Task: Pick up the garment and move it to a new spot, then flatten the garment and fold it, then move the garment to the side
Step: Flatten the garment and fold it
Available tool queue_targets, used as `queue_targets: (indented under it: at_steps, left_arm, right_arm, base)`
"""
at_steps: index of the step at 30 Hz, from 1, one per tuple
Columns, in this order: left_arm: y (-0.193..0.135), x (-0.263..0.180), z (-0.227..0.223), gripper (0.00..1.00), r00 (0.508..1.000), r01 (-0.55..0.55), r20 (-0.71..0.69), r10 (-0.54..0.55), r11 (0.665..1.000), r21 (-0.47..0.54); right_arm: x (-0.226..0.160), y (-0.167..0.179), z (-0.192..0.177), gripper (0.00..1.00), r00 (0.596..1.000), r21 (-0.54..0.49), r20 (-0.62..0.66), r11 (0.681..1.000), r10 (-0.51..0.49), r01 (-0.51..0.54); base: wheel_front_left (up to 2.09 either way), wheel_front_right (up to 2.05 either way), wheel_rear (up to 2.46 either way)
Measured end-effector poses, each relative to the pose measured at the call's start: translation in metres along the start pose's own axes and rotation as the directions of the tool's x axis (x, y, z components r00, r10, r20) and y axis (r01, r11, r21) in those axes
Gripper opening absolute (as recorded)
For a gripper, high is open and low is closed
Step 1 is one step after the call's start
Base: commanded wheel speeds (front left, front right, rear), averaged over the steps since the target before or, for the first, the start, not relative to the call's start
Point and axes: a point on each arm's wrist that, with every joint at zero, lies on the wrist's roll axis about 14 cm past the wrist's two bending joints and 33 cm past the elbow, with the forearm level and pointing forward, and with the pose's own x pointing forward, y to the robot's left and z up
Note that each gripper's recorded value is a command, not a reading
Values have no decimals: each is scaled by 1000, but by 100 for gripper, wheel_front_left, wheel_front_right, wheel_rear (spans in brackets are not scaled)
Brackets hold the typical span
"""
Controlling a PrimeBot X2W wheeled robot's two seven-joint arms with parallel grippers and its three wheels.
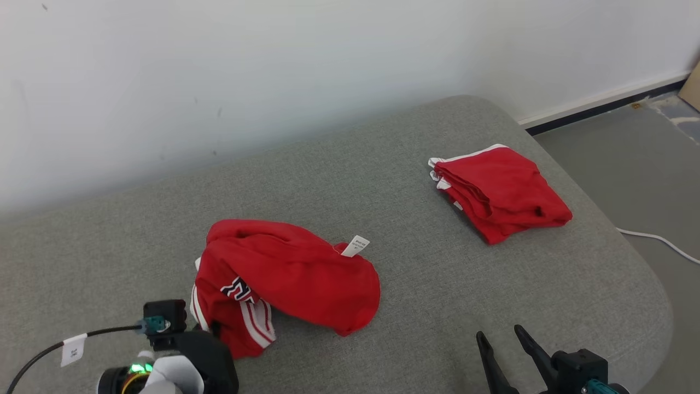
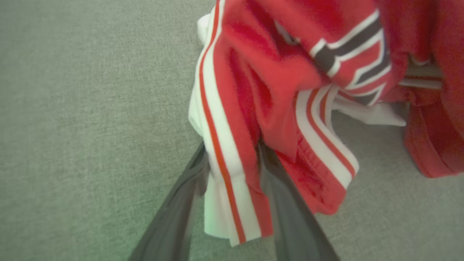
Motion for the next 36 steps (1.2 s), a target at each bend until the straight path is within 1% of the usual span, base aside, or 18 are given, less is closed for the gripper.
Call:
queue_targets:
  at_steps: [2, 3, 6, 8, 10, 13, 15, 17, 21, 23, 25, 26, 28, 30, 31, 34, 35, 36]
  left_arm:
    - [-3, 5, 21, 0, 997, 5, 80, -7, 1000, 27]
    - [-3, 5, 21, 0, 997, 5, 80, -7, 1000, 27]
    - [-14, 8, 56, 0, 977, 18, 208, -34, 997, 76]
    - [-27, 6, 87, 0, 949, 35, 308, -69, 993, 117]
    - [-48, 0, 125, 0, 900, 63, 417, -127, 984, 164]
    - [-94, -17, 180, 0, 796, 119, 547, -258, 954, 277]
    - [-132, -35, 210, 0, 710, 162, 602, -366, 916, 367]
    - [-170, -56, 231, 0, 619, 200, 628, -471, 868, 454]
    - [-231, -104, 264, 0, 431, 247, 662, -613, 785, 568]
    - [-250, -128, 279, 0, 342, 265, 682, -646, 763, 590]
    - [-262, -151, 291, 0, 265, 288, 706, -656, 753, 592]
    - [-265, -157, 294, 0, 250, 291, 715, -653, 755, 587]
    - [-264, -158, 295, 0, 270, 295, 722, -637, 769, 567]
    - [-249, -141, 285, 0, 359, 285, 718, -597, 802, 525]
    - [-233, -125, 276, 0, 427, 277, 710, -560, 828, 487]
    - [-168, -68, 224, 0, 686, 220, 605, -405, 907, 358]
    - [-146, -53, 201, 0, 757, 192, 552, -350, 926, 324]
    - [-125, -43, 182, 0, 810, 162, 506, -298, 942, 294]
  right_arm:
    - [-1, -3, -1, 100, 1000, 1, -2, 1000, -9, 9]
    - [-1, -3, -1, 100, 1000, 1, -2, 1000, -9, 9]
    - [-2, -4, -1, 100, 1000, 3, -3, 1000, -16, 16]
    - [-2, -4, -1, 100, 1000, 4, -1, 1000, -16, 16]
    - [-2, -3, -1, 100, 1000, 7, 1, 1000, -13, 13]
    - [-2, 1, -1, 100, 1000, 10, 4, 1000, -4, 3]
    - [-2, 3, -1, 100, 1000, 13, 7, 1000, 2, -2]
    - [-3, 5, 0, 100, 1000, 14, 10, 1000, 6, -6]
    - [-5, 6, -2, 100, 1000, 17, 9, 1000, 8, -8]
    - [-6, 5, -1, 100, 1000, 19, 15, 1000, 4, -4]
    - [-7, 3, 0, 100, 1000, 20, 20, 1000, -1, 0]
    - [-8, 3, 0, 100, 1000, 21, 20, 1000, -1, 1]
    - [-8, 3, 0, 100, 1000, 22, 22, 1000, -2, 2]
    - [-7, 3, 0, 100, 1000, 21, 22, 1000, -1, 1]
    - [-7, 4, -1, 100, 1000, 21, 19, 1000, 3, -3]
    - [-3, 9, -3, 100, 1000, 18, 10, 1000, 20, -20]
    - [-2, 11, -3, 100, 1000, 16, 8, 1000, 27, -27]
    - [0, 14, -4, 100, 999, 14, 4, 999, 36, -36]
  base:
    - [0, 0, 0]
    - [0, 0, 0]
    - [0, 0, 0]
    - [0, 0, 0]
    - [0, 0, 0]
    - [0, 0, 0]
    - [0, 0, 0]
    - [0, 0, 0]
    - [0, 0, 0]
    - [0, 0, 0]
    - [0, 0, 0]
    - [0, 0, 0]
    - [0, 0, 0]
    - [0, 0, 0]
    - [0, 0, 0]
    - [0, 0, 0]
    - [0, 0, 0]
    - [0, 0, 0]
